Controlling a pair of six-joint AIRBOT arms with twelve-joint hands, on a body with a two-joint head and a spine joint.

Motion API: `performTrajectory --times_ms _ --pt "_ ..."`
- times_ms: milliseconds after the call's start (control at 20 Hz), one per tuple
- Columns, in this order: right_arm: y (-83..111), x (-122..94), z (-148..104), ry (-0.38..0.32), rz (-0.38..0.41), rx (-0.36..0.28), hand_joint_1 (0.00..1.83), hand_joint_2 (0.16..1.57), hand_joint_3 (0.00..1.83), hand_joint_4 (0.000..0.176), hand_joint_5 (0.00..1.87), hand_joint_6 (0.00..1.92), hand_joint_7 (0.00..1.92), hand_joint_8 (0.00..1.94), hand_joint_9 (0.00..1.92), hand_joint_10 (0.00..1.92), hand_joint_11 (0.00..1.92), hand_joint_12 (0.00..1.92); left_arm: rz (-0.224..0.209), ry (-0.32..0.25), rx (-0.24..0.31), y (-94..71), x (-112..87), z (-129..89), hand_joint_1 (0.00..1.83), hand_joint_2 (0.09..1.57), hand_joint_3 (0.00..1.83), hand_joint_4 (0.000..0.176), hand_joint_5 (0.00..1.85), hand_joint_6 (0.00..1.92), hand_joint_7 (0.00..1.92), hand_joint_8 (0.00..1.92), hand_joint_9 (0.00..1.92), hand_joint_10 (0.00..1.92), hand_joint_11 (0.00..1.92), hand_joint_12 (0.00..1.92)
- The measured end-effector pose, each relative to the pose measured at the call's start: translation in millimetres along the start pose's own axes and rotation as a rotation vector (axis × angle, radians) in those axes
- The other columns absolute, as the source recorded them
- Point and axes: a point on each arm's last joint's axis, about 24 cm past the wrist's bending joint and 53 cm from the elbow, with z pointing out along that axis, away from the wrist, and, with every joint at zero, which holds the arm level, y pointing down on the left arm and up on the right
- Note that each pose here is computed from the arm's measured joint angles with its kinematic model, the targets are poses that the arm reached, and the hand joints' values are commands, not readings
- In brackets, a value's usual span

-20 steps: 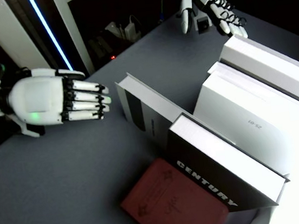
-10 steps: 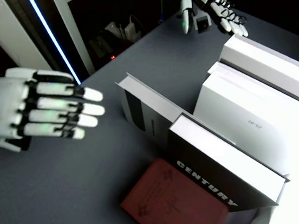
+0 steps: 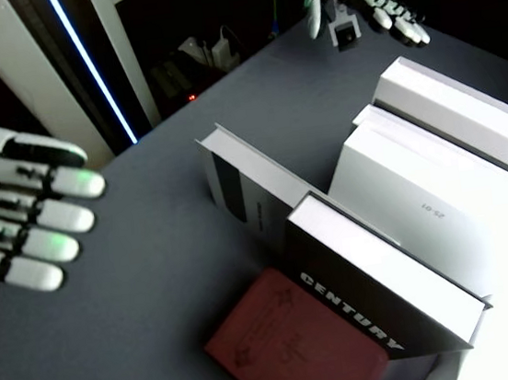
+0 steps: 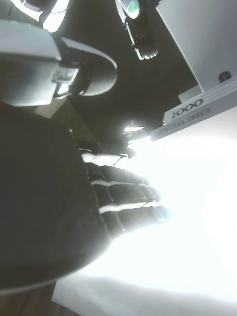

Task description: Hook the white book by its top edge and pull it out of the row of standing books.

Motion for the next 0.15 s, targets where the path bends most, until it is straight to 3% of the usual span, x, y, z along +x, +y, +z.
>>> performTrajectory --times_ms 50,100,150 --pt "1.0 -4.4 1.2 -0.007 -0.008 -0.003 0.15 1.47 0.00 0.000 0.00 0.00 0.00 0.00 0.00 0.00 0.00 0.00 0.000 -0.011 0.014 -3.2 -2.6 0.0 0.29 1.33 0.00 0.070 0.00 0.00 0.00 0.00 0.00 0.00 0.00 0.00" --pt "3.6 -8.9 3.1 -0.015 -0.016 -0.011 0.25 1.42 0.00 0.000 0.00 0.00 0.00 0.00 0.00 0.00 0.00 0.00 0.001 -0.022 0.035 -8.3 -5.4 -0.2 0.51 1.32 0.00 0.103 0.00 0.00 0.00 0.00 0.00 0.00 0.00 0.00" --pt "7.3 -13.3 6.1 -0.032 -0.013 -0.023 0.23 1.39 0.00 0.056 0.00 0.00 0.00 0.00 0.00 0.00 0.00 0.00 0.002 -0.037 0.058 -15.1 -9.9 -0.6 0.62 1.34 0.00 0.139 0.00 0.00 0.00 0.00 0.00 0.00 0.00 0.00"
